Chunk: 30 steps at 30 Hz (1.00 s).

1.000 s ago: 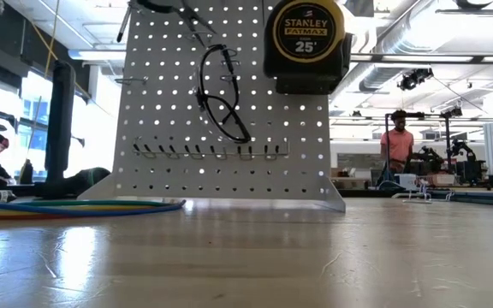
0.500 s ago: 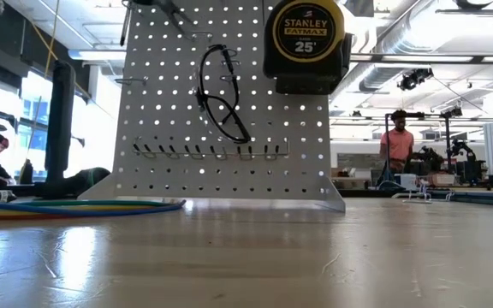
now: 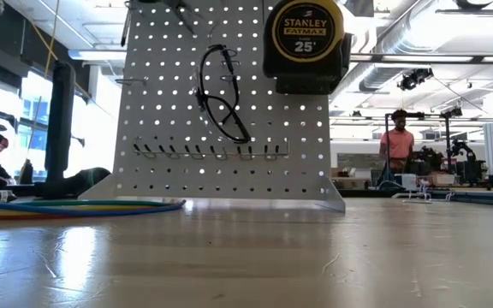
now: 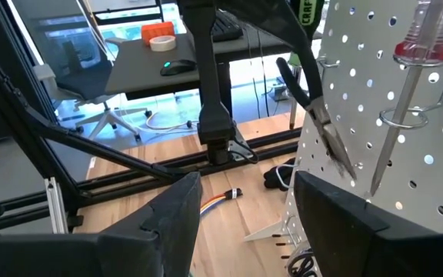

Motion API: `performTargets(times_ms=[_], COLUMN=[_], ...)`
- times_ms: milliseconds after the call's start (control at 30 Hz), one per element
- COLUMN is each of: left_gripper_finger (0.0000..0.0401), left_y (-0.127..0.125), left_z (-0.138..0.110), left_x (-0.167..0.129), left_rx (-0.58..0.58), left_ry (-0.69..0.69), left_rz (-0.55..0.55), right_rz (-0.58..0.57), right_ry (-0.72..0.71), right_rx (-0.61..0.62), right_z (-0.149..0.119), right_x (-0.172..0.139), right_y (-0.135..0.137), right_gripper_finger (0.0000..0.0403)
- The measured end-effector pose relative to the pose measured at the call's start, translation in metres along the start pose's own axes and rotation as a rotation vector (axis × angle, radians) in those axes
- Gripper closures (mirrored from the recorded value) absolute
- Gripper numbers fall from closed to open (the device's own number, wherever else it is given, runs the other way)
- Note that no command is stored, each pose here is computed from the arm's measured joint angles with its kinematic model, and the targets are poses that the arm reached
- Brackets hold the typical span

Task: Hang tools onto peg board
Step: Hang the plier on the peg board

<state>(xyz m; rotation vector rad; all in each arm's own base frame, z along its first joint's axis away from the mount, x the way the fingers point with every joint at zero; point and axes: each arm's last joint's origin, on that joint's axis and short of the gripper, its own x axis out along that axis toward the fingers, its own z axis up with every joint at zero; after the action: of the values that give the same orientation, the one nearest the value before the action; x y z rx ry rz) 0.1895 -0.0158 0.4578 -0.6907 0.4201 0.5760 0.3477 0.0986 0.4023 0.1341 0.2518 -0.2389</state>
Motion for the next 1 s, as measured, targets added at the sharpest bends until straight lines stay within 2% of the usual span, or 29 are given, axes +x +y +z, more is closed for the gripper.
performTargets(times_ms=[100,500,733,1000], left_gripper_finger=[0.0373,0.0373,0.0373,0.0373], left_y=[0.005,0.004,0.008,0.012], left_z=[-0.002,0.000,-0.004,-0.001], left_x=[-0.002,-0.002,-0.002,-0.009], left_rx=[-0.007,-0.006,0.008,0.002], left_ry=[0.021,0.007,0.039,-0.004], left_rz=[0.035,0.019,0.064,0.075], right_rz=[0.000,-0.002,0.002,0.002], right_ry=[0.001,0.006,0.007,0.010], right_rx=[-0.001,-0.003,-0.001,-0.004], right_z=[0.000,-0.001,-0.001,-0.001], right_x=[0.000,0.000,0.000,0.000], right_y=[0.000,0.000,0.000,0.000], right_gripper_finger=[0.0199,0.0199,0.0199,0.0199])
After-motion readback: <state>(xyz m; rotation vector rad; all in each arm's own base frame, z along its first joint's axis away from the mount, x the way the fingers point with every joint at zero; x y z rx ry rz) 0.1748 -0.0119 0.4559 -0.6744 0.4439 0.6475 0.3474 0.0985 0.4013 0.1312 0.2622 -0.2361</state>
